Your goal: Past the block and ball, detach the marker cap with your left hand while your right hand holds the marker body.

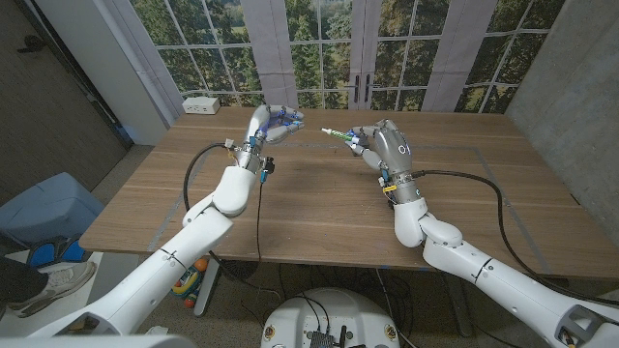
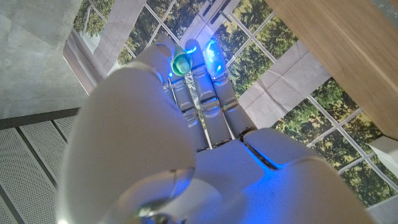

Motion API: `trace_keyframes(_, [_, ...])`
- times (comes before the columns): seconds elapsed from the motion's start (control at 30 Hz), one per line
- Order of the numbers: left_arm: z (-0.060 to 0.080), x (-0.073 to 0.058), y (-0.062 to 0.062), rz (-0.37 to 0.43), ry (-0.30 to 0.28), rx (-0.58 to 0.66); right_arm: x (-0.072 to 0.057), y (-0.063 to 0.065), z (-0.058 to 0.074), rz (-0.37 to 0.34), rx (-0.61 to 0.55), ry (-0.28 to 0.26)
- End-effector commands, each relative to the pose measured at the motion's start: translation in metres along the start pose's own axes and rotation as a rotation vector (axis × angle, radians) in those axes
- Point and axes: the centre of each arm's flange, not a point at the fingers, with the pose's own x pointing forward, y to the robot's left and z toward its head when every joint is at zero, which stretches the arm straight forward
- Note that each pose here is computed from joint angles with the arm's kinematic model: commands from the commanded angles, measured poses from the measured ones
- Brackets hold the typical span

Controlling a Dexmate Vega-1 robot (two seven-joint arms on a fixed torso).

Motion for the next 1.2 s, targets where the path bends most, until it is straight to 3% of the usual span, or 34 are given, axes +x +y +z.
trace_keyframes(0.03, [0.008, -0.013, 0.006, 0.162, -0.015, 0.181, -0.001, 0.000, -0.001, 0.016, -0.017, 0.003])
trace_keyframes(0.7, [0.002, -0.023, 0.014, 0.192, 0.023, 0.270, 0.000, 0.002, -0.004, 0.064, -0.021, 0.016])
trace_keyframes(1.2, [-0.008, -0.026, 0.012, 0.124, 0.102, 0.377, -0.005, 0.004, -0.006, 0.191, 0.006, 0.062])
